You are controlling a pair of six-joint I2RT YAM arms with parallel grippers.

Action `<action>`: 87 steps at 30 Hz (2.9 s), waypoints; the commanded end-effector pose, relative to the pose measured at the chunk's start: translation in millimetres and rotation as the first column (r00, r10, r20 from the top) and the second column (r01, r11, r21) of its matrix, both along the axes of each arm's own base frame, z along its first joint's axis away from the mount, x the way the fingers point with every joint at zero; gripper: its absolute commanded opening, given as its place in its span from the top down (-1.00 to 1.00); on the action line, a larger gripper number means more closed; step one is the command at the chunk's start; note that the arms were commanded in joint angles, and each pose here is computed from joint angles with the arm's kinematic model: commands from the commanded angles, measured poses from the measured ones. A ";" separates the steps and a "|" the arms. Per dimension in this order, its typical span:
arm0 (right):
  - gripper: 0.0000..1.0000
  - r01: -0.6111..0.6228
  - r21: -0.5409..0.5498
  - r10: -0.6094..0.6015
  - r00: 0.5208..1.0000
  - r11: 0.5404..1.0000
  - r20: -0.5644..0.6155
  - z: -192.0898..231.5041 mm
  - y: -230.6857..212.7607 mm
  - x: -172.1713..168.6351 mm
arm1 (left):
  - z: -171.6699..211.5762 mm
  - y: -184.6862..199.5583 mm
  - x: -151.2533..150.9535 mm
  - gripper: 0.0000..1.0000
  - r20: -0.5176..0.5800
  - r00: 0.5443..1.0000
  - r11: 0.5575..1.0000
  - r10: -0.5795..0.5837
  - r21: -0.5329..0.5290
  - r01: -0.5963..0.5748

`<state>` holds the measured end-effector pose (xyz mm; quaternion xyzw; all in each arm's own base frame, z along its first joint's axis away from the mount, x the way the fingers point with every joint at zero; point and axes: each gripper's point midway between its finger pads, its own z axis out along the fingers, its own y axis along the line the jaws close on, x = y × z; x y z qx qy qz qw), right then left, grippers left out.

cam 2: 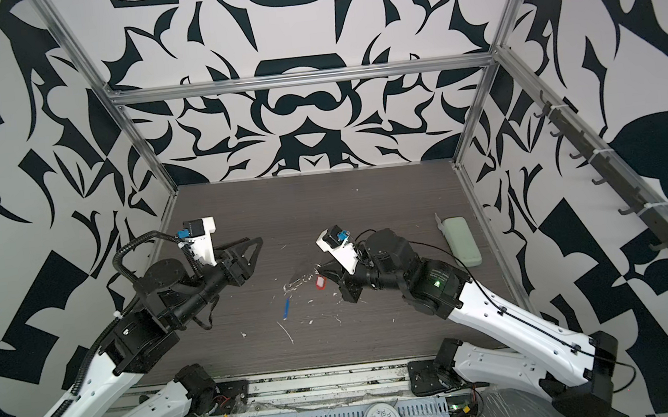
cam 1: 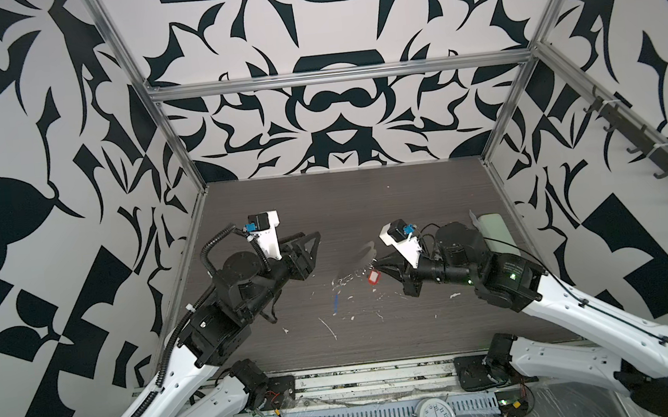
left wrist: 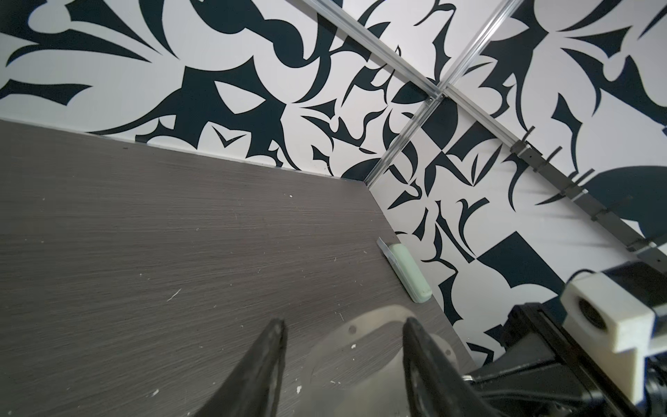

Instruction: Remove the keys from the keyring

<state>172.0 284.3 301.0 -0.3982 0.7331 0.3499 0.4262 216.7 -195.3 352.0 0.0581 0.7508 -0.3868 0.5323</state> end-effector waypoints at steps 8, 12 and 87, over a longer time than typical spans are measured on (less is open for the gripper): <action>1.00 -0.268 0.105 0.252 0.958 0.958 0.140 55.3 6.6 -27.6 | 5.7 -74.7 -57.9 -0.01 0.126 0.822 0.832 -0.555 0.081 0.549; 1.00 -0.330 0.165 0.314 0.942 0.929 0.118 66.2 2.3 -30.9 | 8.8 -87.1 -76.7 0.09 0.131 0.726 0.738 -0.675 0.094 0.669; 0.22 -0.298 0.639 0.263 0.953 0.709 0.153 134.8 21.3 -25.3 | 59.9 -65.9 -73.3 1.00 0.454 0.764 0.829 -0.459 -0.088 0.551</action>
